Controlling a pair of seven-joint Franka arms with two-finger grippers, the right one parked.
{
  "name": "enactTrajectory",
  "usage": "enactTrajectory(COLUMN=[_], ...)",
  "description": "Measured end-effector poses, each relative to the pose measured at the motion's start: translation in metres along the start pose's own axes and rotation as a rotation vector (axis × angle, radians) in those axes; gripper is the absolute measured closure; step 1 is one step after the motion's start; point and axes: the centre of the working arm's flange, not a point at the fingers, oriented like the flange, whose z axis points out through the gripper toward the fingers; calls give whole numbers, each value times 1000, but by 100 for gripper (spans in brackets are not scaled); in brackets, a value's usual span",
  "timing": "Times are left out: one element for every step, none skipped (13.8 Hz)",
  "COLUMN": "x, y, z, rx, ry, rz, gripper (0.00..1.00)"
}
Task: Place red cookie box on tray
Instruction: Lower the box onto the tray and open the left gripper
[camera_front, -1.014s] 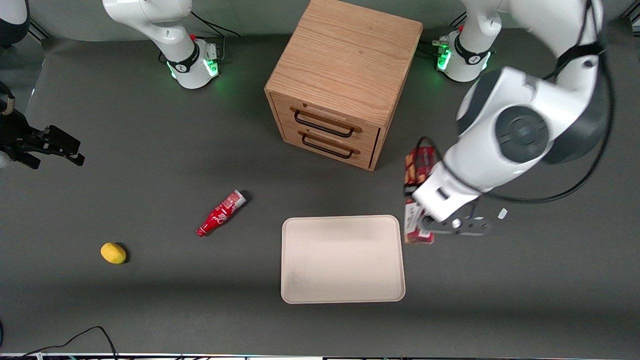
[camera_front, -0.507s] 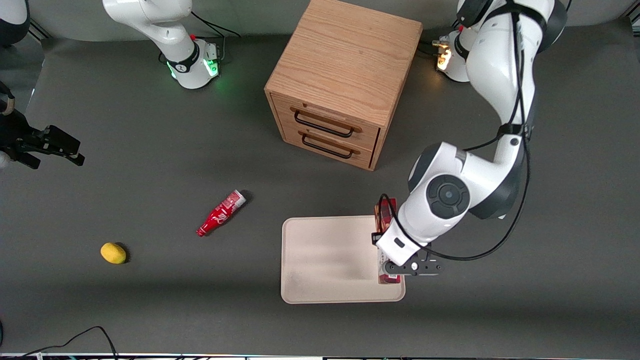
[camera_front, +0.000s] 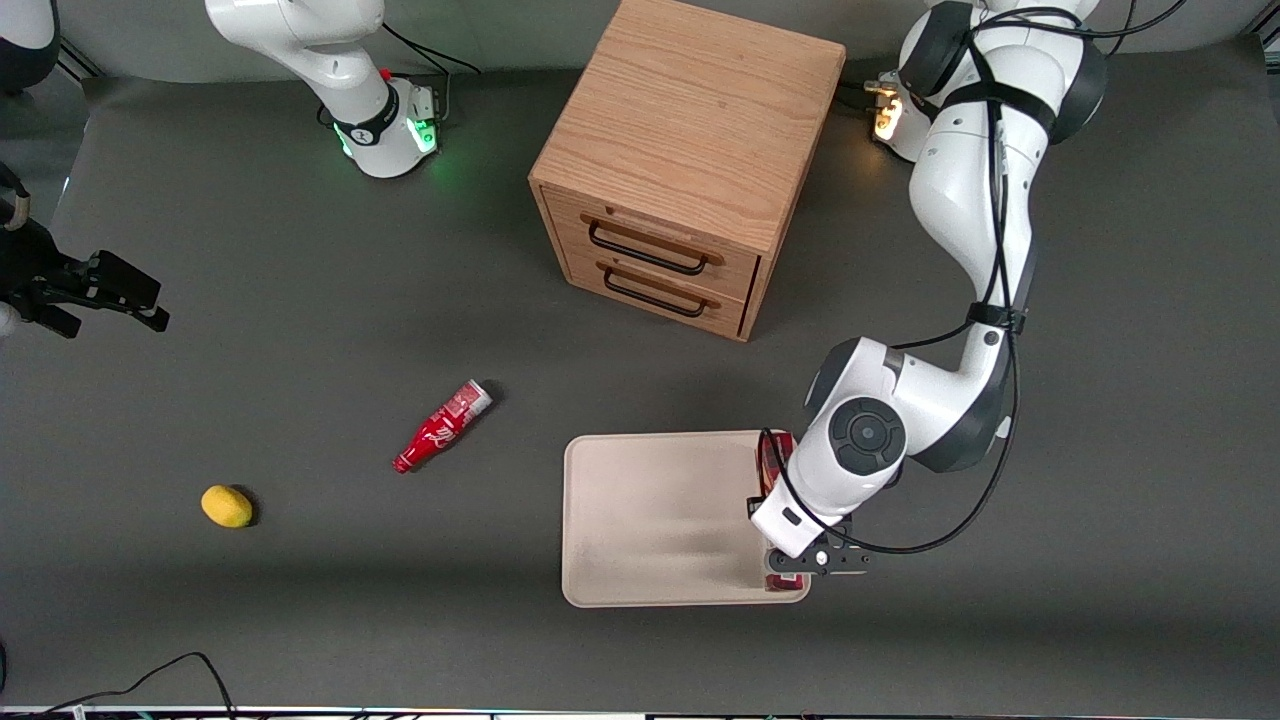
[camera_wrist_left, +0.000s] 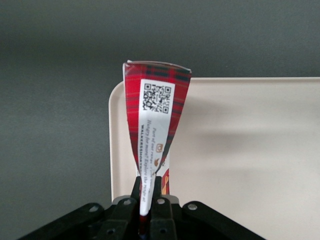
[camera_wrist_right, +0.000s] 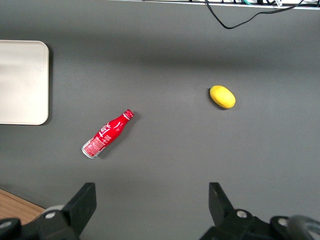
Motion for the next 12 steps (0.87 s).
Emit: enactTrajectory(x=[-1, -2, -4, -5, -7, -7, -7, -7, -7, -7, -7, -6], y=[1, 2, 5, 8, 9, 10, 9, 9, 9, 9, 8, 8], z=[5, 10, 15, 18, 22, 26, 30, 32, 33, 32, 32, 32], rx=[8, 16, 18, 20, 25, 29, 32, 35, 36, 36, 37, 37], ry=[3, 7, 11, 14, 15, 17, 22, 24, 25, 27, 29, 31], rz=[6, 13, 18, 23, 26, 27, 28, 29, 29, 29, 30, 30], gripper=[92, 92, 92, 92, 92, 92, 92, 85, 74, 64, 52, 40])
